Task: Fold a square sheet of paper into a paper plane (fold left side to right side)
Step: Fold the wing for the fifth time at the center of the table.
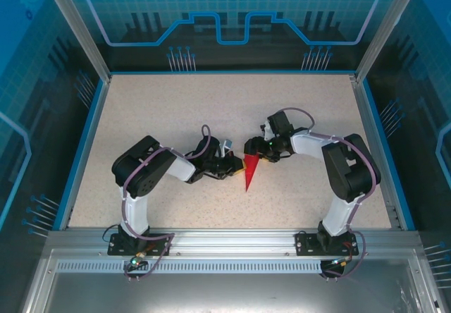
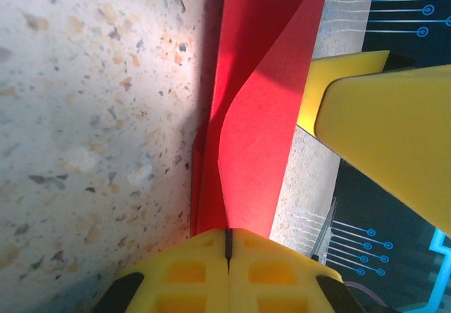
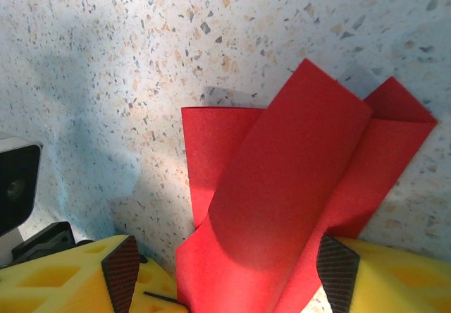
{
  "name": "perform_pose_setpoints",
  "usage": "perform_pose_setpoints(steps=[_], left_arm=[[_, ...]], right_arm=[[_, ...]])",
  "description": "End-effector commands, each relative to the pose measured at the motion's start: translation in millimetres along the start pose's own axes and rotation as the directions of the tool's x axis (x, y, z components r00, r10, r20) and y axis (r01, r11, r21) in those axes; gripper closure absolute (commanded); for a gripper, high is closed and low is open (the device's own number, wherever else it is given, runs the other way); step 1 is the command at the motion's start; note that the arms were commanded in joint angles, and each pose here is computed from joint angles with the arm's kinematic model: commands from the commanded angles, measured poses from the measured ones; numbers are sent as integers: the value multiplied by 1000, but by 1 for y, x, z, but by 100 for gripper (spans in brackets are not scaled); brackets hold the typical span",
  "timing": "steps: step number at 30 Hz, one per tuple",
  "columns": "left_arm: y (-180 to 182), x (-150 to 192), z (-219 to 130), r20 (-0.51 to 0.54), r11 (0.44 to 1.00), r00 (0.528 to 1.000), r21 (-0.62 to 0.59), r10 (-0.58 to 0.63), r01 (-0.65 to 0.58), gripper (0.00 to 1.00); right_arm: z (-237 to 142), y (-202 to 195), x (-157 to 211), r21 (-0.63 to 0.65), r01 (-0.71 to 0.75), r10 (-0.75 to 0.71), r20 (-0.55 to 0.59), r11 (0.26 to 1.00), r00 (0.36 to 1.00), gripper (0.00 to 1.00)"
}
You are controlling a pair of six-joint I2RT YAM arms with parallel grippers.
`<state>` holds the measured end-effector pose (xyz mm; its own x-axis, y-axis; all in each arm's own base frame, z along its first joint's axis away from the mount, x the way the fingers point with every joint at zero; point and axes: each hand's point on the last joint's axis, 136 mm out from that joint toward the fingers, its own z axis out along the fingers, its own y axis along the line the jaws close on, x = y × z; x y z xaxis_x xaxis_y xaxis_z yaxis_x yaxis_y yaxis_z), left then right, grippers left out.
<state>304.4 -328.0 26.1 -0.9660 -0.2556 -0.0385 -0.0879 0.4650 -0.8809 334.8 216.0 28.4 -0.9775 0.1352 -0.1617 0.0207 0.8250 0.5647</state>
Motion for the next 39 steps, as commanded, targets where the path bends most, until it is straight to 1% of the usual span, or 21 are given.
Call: perform_pose_setpoints(steps=[1, 5, 13, 18, 21, 26, 32, 35, 39], left_arm=[[4, -9, 3, 17, 1000, 1000, -20, 21, -20, 100], [8, -9, 5, 11, 1000, 1000, -24, 15, -15, 100], [3, -11, 9, 3, 1000, 1000, -5, 24, -24, 100], [11, -8, 12, -12, 1000, 1000, -19, 8, -9, 100], [20, -5, 14, -15, 999, 1000, -33, -10, 10, 100], [36, -1, 12, -11, 996, 999, -76, -36, 35, 100], [41, 0, 13, -11, 995, 999, -90, -42, 40, 100], [38, 0, 14, -16, 996, 999, -81, -37, 35, 100], [30, -2, 15, -24, 998, 1000, -61, -20, 18, 100]], right_arm=[[16, -18, 23, 80, -2, 8, -83, 997, 997, 27], [17, -17, 24, 78, 4, 3, -86, 997, 996, 27], [18, -14, 25, 73, 12, -5, -90, 997, 996, 27], [16, -11, 23, 59, 14, -9, -81, 998, 997, 27], [8, -4, 17, 40, 31, -29, -44, 999, 999, 27], [-16, 3, 6, 27, 55, -56, 32, 998, 998, 25], [-39, 3, 4, 31, 64, -67, 87, 997, 994, 24], [-42, 11, 6, -12, 80, -78, 94, 997, 993, 27], [-39, 22, 6, -73, 87, -80, 86, 994, 993, 43]])
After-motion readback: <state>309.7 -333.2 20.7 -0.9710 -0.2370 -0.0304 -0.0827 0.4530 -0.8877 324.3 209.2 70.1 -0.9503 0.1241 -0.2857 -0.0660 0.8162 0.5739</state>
